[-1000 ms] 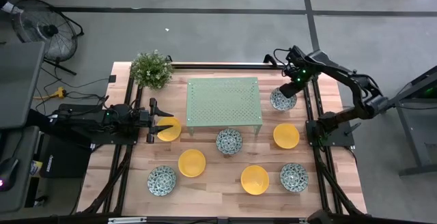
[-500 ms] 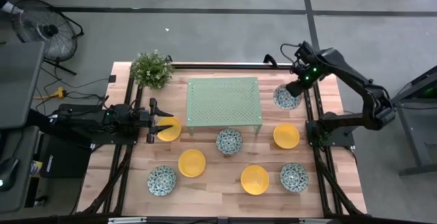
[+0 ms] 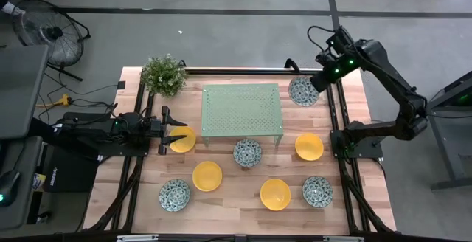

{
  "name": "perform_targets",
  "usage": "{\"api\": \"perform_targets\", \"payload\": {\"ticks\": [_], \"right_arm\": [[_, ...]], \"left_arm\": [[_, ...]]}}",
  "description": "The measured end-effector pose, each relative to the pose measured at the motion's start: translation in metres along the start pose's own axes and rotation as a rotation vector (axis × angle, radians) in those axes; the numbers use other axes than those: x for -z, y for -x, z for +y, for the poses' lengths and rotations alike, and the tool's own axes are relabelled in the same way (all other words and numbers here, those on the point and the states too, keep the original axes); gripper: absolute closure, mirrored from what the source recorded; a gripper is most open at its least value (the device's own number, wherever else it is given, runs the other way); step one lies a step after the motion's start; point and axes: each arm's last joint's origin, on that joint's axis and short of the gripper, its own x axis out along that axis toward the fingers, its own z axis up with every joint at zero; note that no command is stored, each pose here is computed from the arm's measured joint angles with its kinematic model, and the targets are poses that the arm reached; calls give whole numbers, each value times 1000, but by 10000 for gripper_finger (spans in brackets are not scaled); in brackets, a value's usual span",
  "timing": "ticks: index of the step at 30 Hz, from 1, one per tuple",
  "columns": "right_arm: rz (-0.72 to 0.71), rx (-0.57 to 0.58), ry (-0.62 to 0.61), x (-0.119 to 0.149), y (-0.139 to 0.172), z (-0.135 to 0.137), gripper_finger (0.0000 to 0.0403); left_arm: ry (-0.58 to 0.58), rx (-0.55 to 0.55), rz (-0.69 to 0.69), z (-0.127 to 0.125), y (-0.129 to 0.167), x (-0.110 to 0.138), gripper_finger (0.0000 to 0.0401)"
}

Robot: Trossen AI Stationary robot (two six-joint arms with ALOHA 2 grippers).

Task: Pick & Place Mini bowls
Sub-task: Put the top green patterned bowl on the shelf

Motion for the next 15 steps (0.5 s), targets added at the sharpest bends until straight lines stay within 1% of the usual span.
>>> {"api": "perform_targets", "payload": {"ticks": [4, 9, 13, 15], "right_arm": [[3, -24, 46, -1, 0, 16, 402], [40, -47, 74, -5, -9, 32, 402], [87, -60, 97, -17, -22, 44, 402], [112, -49, 115, -24, -30, 49, 403]], "left_arm": [[0, 0, 0, 0, 0, 0, 210], [0, 0, 0, 0, 0, 0, 210], [0, 0, 0, 0, 0, 0, 210], [0, 0, 0, 0, 0, 0, 210]]}}
